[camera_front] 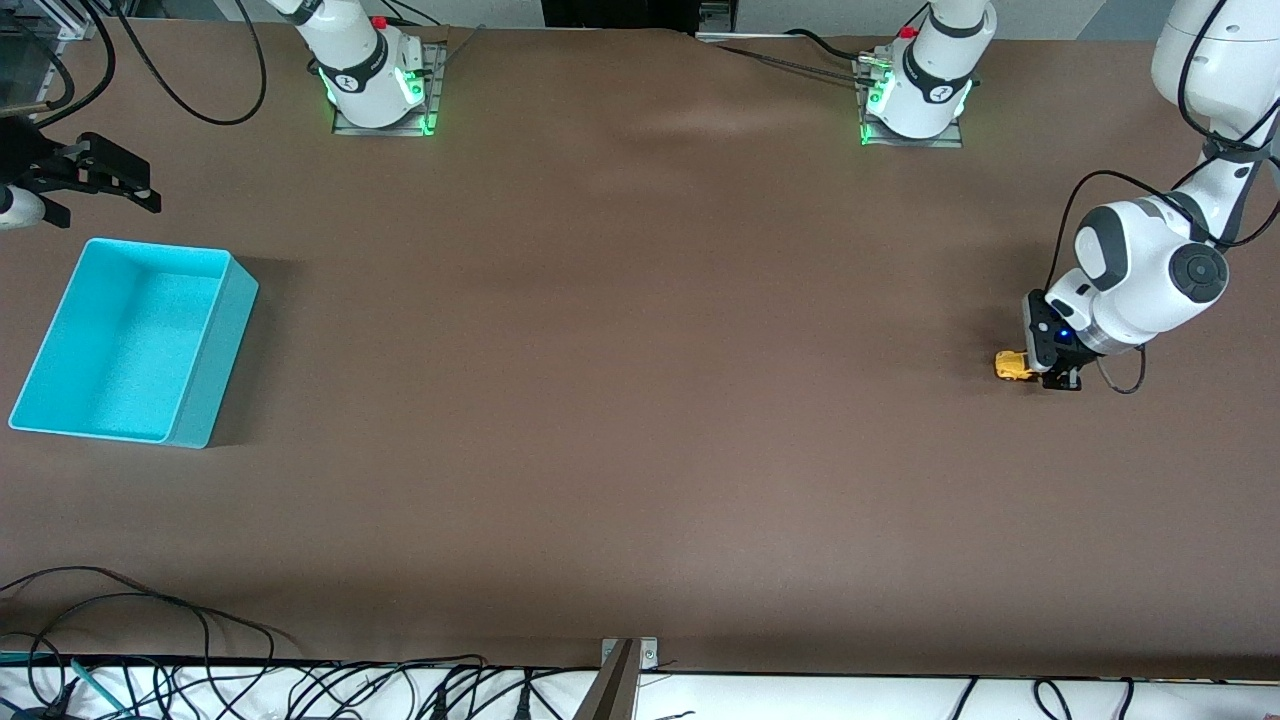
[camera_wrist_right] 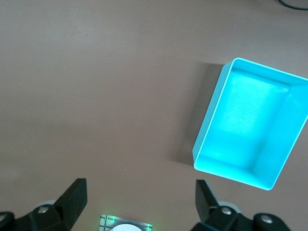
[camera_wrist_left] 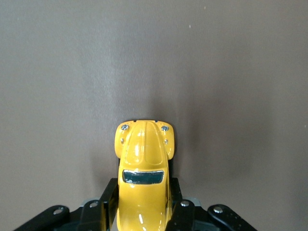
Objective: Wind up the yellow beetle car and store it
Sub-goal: 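Drag the car backward along the table with the left gripper, then open the left gripper, releasing the car to drive toward the box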
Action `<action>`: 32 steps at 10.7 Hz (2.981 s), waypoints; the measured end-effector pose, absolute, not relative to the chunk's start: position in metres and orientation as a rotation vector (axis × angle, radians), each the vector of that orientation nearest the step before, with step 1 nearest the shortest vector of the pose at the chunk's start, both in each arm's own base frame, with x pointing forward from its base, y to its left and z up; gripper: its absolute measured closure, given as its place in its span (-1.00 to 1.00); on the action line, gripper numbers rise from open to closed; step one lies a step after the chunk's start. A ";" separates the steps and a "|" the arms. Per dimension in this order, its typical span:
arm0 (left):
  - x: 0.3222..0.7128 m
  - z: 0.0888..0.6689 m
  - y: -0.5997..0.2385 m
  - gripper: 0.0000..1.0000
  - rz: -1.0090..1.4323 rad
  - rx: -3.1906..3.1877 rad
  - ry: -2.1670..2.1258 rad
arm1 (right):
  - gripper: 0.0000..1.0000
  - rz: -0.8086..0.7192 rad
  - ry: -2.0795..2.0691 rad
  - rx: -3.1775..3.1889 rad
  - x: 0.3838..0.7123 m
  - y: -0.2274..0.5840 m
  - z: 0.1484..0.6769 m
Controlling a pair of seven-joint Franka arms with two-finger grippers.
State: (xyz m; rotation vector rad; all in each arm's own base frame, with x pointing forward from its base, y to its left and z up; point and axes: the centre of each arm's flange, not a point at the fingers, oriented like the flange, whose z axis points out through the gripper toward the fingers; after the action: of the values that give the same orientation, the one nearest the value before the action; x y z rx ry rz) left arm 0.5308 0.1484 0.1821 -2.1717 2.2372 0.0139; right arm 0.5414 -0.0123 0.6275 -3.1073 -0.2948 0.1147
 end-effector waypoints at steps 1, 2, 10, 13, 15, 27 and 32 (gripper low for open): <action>0.531 0.182 0.152 0.09 0.014 -2.172 2.237 | -1.00 0.114 -0.295 -3.108 0.541 -0.012 0.628; 0.531 0.182 0.154 0.09 0.014 -2.172 2.237 | -1.00 0.114 -0.295 -3.108 0.541 -0.012 0.628; 0.531 0.182 0.166 0.09 0.012 -2.186 2.219 | -1.00 0.113 -0.295 -3.108 0.541 -0.012 0.628; 0.536 0.184 0.171 -0.03 0.047 -2.217 2.238 | -1.00 0.113 -0.295 -3.108 0.541 -0.012 0.628; 0.554 0.201 0.177 -0.57 0.100 -2.251 2.275 | -1.00 0.113 -0.295 -3.108 0.542 -0.012 0.628; 0.631 0.365 0.095 -1.00 0.163 -2.292 2.364 | -1.00 0.113 -0.295 -3.108 0.542 -0.012 0.628; 0.628 0.362 0.094 -1.00 0.198 -2.336 2.353 | -1.00 0.113 -0.295 -3.108 0.542 -0.012 0.628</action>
State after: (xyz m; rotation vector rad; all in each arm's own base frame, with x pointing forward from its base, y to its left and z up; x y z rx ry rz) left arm 0.6276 0.0937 0.3615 -2.3361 2.3526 0.1982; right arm 0.5415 -0.0124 0.6276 -3.1081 -0.2947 0.1130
